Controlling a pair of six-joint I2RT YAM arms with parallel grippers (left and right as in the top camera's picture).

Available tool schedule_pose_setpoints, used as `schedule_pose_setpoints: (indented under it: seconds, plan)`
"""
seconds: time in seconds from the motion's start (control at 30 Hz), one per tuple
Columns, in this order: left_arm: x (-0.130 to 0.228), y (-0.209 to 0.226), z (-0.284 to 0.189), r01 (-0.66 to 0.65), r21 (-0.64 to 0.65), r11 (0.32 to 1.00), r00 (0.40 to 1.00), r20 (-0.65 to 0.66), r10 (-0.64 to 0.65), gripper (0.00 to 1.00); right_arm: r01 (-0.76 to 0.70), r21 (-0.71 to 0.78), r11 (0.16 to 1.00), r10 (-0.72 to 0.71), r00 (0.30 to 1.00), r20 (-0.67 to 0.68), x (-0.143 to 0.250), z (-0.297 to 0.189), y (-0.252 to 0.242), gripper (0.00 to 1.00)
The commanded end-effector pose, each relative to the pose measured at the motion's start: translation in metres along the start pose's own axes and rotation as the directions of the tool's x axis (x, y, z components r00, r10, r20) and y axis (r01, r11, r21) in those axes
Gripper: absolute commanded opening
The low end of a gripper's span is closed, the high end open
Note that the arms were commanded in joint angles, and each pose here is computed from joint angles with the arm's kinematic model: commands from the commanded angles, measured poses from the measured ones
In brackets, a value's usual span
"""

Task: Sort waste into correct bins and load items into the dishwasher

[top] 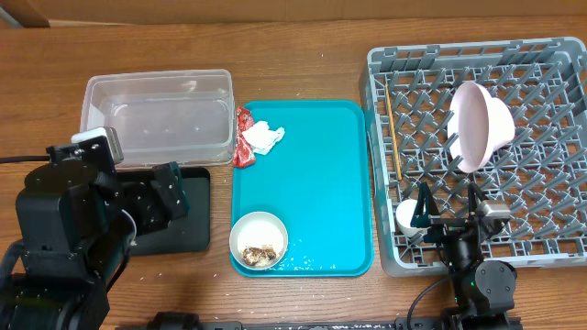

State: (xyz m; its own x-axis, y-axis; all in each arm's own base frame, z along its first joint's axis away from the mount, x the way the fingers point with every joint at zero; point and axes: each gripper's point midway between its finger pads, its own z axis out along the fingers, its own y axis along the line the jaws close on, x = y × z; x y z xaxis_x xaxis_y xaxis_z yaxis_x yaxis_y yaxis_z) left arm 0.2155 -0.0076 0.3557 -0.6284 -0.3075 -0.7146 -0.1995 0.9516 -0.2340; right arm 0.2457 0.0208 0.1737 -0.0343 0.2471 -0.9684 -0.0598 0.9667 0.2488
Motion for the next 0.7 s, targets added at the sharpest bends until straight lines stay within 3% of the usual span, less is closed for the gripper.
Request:
schedule_pose_setpoints:
  seconds: [0.0, 0.1, 0.2, 0.37, 0.4, 0.57, 0.67]
  plan:
    - [-0.008, -0.026, -0.002, 0.094, 0.138, 0.986, 0.995, -0.003, -0.095, 1.00, 0.000, 0.010, 1.000, 0.000, 1.000, 0.007, 0.001, 0.000, -0.003, 1.00]
    - [-0.007, -0.066, 0.006, 0.026, 0.337, 0.941, 0.998, -0.061, -0.005, 1.00, 0.000, 0.010, 1.000, 0.000, 1.000, 0.008, 0.001, 0.000, -0.003, 1.00]
    - [0.013, -0.078, 0.041, 0.030, 0.345, 0.938, 0.978, -0.206, 0.045, 1.00, 0.000, 0.010, 1.000, 0.000, 1.000, 0.008, 0.001, 0.000, -0.003, 1.00]
    - [0.059, -0.084, 0.125, -0.123, 0.187, 0.975, 0.896, -0.402, 0.191, 0.99, 0.000, 0.010, 1.000, 0.000, 1.000, 0.007, 0.001, 0.000, -0.003, 1.00]
    - [0.074, -0.091, 0.159, -0.215, 0.128, 0.968, 0.858, -0.448, 0.250, 0.91, 0.000, 0.010, 1.000, 0.000, 1.000, 0.007, 0.001, 0.000, -0.003, 1.00]
    - [0.097, -0.102, 0.239, -0.423, -0.034, 0.905, 0.814, -0.453, 0.363, 0.89, 0.000, 0.010, 1.000, 0.000, 1.000, 0.008, 0.001, 0.000, -0.003, 1.00]
    - [0.116, -0.103, 0.282, -0.479, -0.083, 0.874, 0.790, -0.475, 0.388, 0.89, 0.000, 0.010, 1.000, 0.000, 1.000, 0.008, 0.001, 0.000, -0.003, 1.00]
